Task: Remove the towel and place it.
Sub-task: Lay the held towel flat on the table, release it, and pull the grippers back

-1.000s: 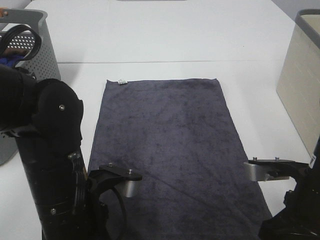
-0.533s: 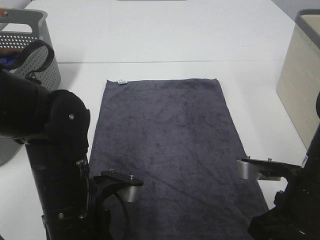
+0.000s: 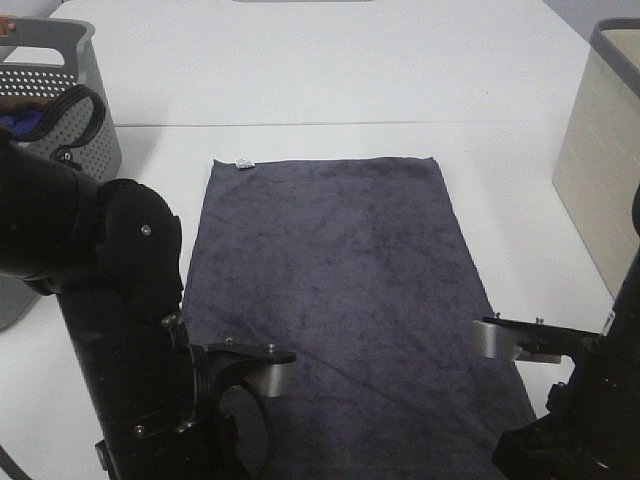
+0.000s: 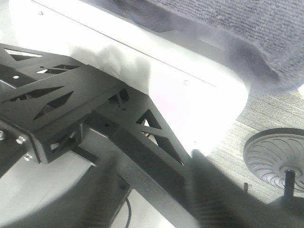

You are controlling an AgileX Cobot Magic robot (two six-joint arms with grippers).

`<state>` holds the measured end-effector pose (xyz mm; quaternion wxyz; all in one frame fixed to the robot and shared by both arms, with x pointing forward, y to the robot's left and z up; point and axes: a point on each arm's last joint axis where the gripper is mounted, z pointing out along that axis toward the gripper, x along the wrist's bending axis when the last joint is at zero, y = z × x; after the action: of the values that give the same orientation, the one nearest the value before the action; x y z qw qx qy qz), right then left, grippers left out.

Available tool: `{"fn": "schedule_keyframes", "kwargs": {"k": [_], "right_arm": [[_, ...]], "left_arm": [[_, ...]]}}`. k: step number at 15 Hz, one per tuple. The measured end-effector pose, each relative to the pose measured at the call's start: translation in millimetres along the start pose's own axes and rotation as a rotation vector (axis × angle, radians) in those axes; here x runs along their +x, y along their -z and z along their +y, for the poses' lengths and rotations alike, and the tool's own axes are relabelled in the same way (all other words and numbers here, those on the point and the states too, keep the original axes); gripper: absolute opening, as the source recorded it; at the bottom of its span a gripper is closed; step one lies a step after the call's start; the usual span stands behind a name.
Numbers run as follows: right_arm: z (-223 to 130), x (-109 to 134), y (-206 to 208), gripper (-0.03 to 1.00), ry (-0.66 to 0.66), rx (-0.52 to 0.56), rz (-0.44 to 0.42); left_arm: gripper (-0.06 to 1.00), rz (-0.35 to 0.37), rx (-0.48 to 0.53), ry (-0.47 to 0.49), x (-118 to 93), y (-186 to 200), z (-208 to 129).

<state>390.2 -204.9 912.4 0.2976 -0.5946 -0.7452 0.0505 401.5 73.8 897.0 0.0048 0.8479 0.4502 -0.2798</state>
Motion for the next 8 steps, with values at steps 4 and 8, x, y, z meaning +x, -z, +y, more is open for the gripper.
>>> {"fn": "schedule_keyframes", "kwargs": {"k": [4,8], "right_arm": [[0,-1,0,0.68,0.005,-0.003,-0.010],[0,5,13,0.68,0.026,-0.071,-0.017]], "left_arm": [[0.76,-0.007,-0.008,-0.001,-2,2,-1],[0.77,-0.018,0.024,-0.005,-3,3,-3]]}}
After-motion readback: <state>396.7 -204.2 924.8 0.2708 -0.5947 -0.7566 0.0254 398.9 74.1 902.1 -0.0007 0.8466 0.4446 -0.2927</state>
